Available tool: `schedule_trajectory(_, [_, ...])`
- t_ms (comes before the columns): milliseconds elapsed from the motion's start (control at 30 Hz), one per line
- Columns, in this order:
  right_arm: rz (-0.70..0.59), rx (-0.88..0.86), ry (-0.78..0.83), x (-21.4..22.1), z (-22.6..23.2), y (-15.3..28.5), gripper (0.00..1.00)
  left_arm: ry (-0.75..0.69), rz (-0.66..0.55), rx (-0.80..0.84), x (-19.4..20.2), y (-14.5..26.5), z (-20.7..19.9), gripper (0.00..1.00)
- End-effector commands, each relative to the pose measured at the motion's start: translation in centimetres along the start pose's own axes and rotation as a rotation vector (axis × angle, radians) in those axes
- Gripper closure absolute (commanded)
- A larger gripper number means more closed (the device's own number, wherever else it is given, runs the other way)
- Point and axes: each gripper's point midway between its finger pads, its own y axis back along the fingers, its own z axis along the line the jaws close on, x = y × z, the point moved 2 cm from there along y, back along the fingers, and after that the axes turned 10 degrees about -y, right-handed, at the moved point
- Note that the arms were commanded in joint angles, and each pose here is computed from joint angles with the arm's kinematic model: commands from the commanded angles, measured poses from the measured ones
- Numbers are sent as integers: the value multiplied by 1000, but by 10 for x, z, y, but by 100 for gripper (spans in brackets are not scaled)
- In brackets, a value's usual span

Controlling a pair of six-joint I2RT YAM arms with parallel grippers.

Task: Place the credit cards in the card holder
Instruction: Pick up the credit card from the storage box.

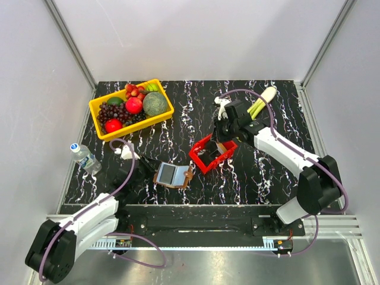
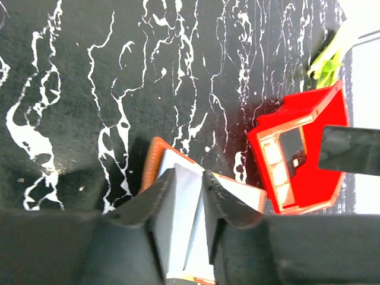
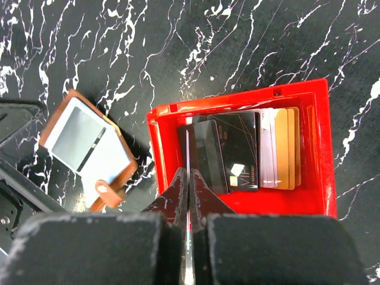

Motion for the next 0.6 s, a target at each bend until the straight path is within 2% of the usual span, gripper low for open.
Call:
schedule_trajectory(0, [-108, -25, -97, -11, 8, 4, 100, -17, -26, 27, -9, 3, -6, 73])
schedule_trajectory(67, [-121, -37, -135, -11, 10, 3, 100, -17, -32, 20, -11, 4, -6, 54])
schedule_trajectory(100, [-118, -34, -151, -9, 9, 2, 100, -18, -34, 21, -12, 5, -6, 51])
schedule_trajectory(200, [-93, -40, -158, -4, 9, -3, 100, -21, -40, 25, -15, 7, -8, 50])
schedule_trajectory(333, [-80, 9, -150, 2, -3, -14, 100, -30, -51, 22, -19, 10, -9, 43])
schedule_trajectory(467, [-120, 45, -196, 1, -11, -19, 100, -61, -83, 68, -35, 18, -25, 39])
schedule_trajectory(567, [-198, 39, -264, 0, -15, -21, 100, -105, -99, 78, -50, 22, -37, 26])
